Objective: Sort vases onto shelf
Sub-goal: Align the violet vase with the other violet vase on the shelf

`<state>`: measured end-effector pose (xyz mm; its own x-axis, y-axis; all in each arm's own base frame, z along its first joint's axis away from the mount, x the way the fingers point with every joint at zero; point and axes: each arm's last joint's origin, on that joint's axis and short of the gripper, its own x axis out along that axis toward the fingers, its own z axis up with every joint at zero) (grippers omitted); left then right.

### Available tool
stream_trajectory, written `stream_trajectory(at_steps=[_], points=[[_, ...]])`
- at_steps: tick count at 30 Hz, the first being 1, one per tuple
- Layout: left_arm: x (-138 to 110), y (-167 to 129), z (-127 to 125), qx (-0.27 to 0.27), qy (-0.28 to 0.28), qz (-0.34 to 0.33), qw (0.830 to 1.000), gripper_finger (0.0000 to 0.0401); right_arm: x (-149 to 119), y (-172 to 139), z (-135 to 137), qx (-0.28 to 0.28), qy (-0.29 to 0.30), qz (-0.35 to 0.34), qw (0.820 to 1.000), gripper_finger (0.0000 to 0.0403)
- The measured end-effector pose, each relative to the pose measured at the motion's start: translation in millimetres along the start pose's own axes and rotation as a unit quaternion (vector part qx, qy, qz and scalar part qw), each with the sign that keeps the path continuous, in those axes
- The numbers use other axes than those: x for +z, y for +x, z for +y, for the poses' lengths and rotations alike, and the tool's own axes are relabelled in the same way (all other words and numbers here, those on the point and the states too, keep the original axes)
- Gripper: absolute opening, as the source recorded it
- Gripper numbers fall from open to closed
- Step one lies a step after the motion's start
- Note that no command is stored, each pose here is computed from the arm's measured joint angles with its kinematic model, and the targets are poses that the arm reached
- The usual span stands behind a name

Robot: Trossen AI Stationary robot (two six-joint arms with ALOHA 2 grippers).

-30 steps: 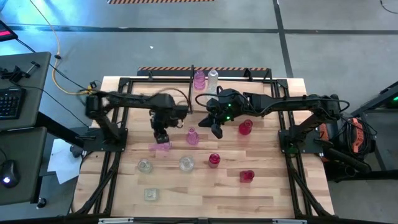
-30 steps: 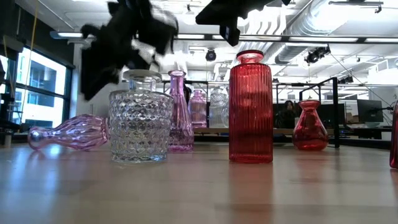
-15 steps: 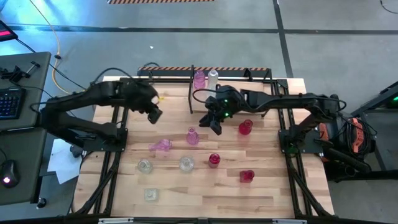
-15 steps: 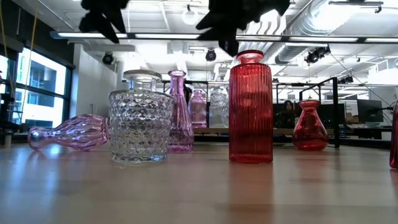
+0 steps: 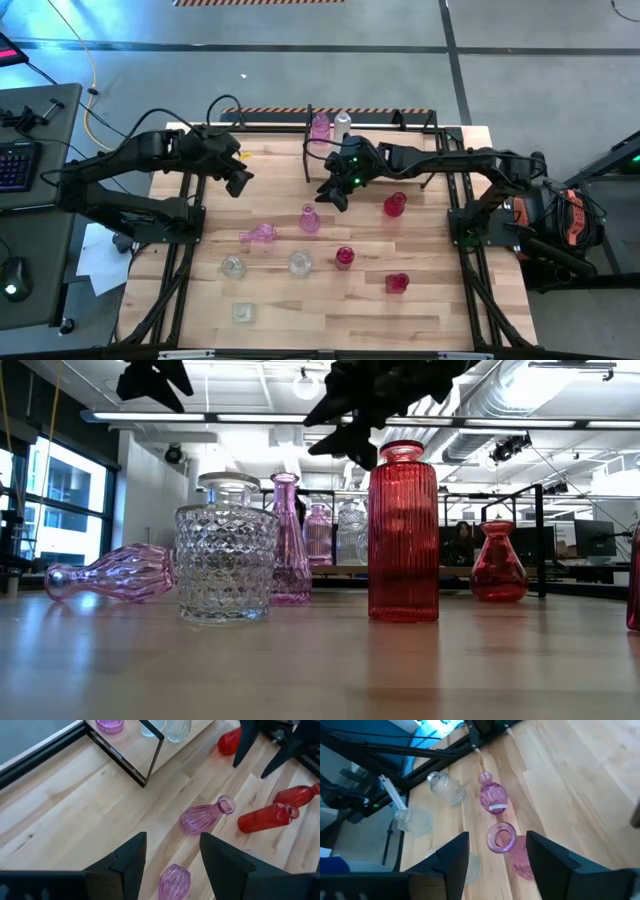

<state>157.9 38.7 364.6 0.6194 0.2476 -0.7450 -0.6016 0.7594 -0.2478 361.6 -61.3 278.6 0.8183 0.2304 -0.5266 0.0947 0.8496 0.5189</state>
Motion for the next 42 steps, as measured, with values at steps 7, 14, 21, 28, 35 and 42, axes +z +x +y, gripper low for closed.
stream_trajectory(at_steps=[7,14,21,28,35,42], points=[[2,6,-2,0.004,0.013,0.007,1.000,0.0177,42,-12,29,-0.045,-0.063,0.008,0.997,0.0181],[3,-2,0,0.010,0.000,-0.026,1.000,0.0177,63,13,20,-0.084,-0.086,0.140,0.983,0.0181],[-8,-29,12,0.031,-0.007,-0.074,0.997,0.0177,63,41,5,-0.092,-0.083,0.243,0.962,0.0181],[-21,-55,25,0.056,-0.030,-0.124,0.990,0.0177,65,52,5,-0.068,-0.079,0.243,0.964,0.0181],[-28,-70,34,0.078,-0.040,-0.170,0.982,0.0177,64,53,7,-0.066,-0.055,0.240,0.967,0.0181],[-32,-78,38,0.087,-0.024,-0.188,0.978,0.0177,63,60,4,-0.074,-0.023,0.239,0.968,0.0181]])
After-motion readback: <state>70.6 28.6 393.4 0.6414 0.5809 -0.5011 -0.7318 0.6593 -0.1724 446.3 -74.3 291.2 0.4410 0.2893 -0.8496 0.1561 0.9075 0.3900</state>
